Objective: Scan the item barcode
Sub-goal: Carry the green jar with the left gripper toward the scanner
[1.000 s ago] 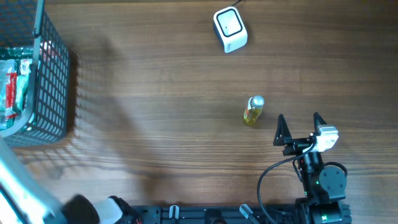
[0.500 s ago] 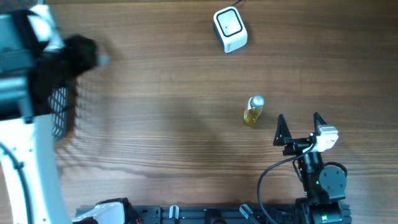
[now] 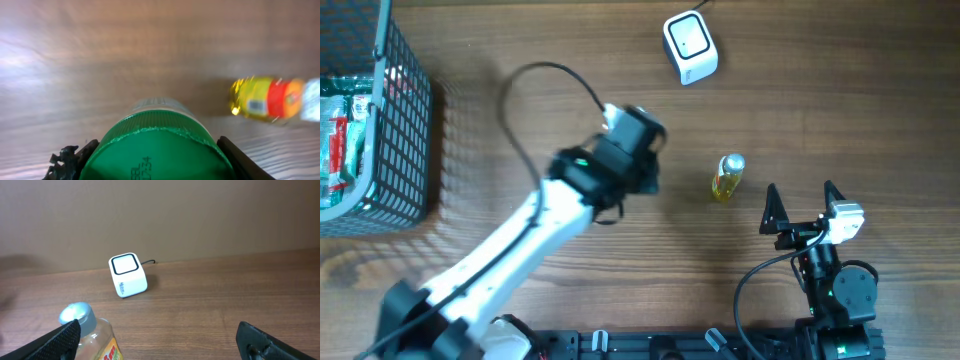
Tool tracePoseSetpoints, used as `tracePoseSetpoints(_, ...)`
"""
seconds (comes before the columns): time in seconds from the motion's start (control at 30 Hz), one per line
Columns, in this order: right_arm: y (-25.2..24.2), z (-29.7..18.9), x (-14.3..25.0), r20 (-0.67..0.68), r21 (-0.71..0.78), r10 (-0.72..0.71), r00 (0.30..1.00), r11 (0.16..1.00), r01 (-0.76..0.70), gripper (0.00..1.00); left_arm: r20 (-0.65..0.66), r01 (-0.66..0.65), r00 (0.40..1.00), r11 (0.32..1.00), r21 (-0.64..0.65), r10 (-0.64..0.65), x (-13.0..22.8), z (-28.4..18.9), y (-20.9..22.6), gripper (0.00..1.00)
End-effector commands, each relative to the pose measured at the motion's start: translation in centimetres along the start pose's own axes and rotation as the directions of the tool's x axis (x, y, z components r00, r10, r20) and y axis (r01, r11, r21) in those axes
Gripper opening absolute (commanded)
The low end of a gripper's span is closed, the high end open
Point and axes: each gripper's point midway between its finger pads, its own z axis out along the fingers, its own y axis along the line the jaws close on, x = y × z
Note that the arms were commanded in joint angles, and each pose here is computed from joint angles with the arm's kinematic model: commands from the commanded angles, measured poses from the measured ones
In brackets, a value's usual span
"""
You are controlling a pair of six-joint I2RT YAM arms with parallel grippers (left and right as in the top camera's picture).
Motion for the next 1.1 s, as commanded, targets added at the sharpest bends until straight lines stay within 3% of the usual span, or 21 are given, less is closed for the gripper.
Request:
tracePoseSetpoints(0.0,0.2,0.0,0.0,0.001,-0.011,0.013,1.000,1.000,-0.013,1.00,-0.017,-0.010,1.000,0.998,-0.054,0.010,1.3,2.8,-1.3,0.40)
tracePoseSetpoints(0.23,0.1,0.0,0.0,0.001,-0.010,0.013,1.000,1.000,-0.013,1.00,-0.019,-0.042,0.999,0.998,-0.039,0.041,2.4,6.3,-4.0,0.40)
tracePoseSetpoints(0.43,0.2,0.0,0.0,0.001,-0.011,0.013,1.000,1.000,-0.013,1.00,0.038,0.076,0.997,0.993,-0.093,-0.073,2.3,7.5,-4.0,0.41)
tracePoseSetpoints(0.57,0.1,0.0,0.0,0.001,-0.010,0.013,1.000,1.000,-0.013,1.00,0.021,0.079,0.997,0.991,-0.104,-0.078,3.1,8.4,-4.3,0.45)
tracePoseSetpoints(0.63,0.2,0.0,0.0,0.001,-0.011,0.013,1.000,1.000,-0.013,1.00,0.016,0.073,0.997,0.992,-0.105,-0.072,3.3,8.6,-4.4,0.50)
tracePoseSetpoints(0.8,0.1,0.0,0.0,0.001,-0.010,0.013,1.000,1.000,-0.013,1.00,0.019,0.072,0.997,0.992,-0.100,-0.071,3.3,8.7,-4.6,0.78)
tracePoseSetpoints(1.07,0.2,0.0,0.0,0.001,-0.011,0.013,1.000,1.000,-0.013,1.00,0.094,0.142,0.986,0.988,-0.054,-0.136,0.0,6.1,-3.8,0.93)
